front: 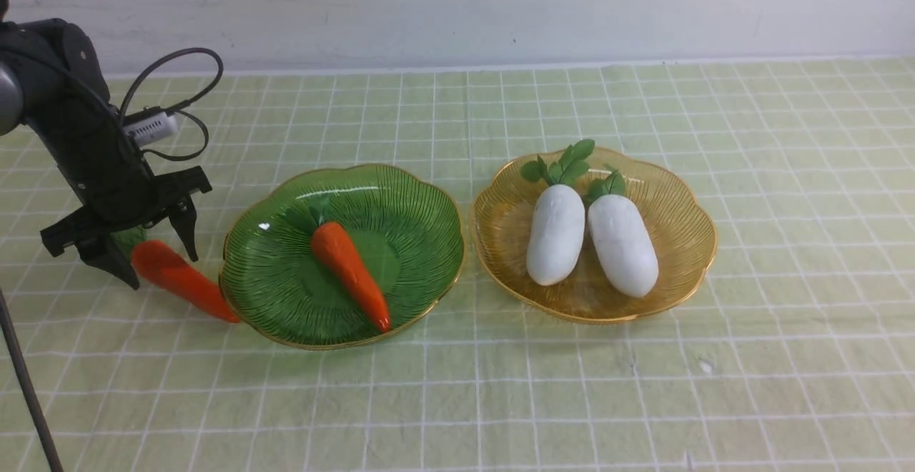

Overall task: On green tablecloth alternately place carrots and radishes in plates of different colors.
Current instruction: 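Pick up the carrot and put it on the nearest plate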

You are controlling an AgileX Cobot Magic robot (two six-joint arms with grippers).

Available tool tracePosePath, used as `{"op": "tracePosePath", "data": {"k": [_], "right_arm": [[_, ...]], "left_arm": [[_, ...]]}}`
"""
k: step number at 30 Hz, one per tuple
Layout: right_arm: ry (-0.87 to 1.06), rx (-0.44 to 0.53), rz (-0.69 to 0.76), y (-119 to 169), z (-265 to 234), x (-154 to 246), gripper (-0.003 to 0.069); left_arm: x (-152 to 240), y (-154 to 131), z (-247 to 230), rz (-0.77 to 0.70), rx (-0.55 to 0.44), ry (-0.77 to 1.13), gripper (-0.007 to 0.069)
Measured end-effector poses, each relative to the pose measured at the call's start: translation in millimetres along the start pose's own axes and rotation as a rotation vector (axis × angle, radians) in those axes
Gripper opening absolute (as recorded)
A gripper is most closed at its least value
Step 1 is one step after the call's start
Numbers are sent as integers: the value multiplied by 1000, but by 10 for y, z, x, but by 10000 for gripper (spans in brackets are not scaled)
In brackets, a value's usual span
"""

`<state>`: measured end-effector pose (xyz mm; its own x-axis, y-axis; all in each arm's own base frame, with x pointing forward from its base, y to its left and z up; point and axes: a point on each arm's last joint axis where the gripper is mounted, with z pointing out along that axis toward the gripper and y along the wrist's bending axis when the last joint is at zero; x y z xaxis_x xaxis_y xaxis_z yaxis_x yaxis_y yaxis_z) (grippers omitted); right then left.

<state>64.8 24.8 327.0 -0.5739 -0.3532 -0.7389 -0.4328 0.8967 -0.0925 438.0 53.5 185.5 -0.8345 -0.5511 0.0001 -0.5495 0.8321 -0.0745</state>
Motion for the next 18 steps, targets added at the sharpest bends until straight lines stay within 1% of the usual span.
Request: {"op": "tracePosePath", "data": {"k": [12,14,16,17,18], "right_arm": [[-35,3,1,1,66,-1,-15],[-35,1,3,2,66,-1,-15],[-39,-2,5,5,66,-4,-15],[-39,-2,5,5,66,-4,-15],[-39,-2,5,5,66,-4,-15]], "left_arm": [[-3,-21,46,-8,16,10,472],[-10,-21,98,-8,11,20,454],[-16,-30,226,-6,-1,45,424],[-15,-40,310,5,-9,62,396],[-13,-36,320,11,-14,67,388]]}}
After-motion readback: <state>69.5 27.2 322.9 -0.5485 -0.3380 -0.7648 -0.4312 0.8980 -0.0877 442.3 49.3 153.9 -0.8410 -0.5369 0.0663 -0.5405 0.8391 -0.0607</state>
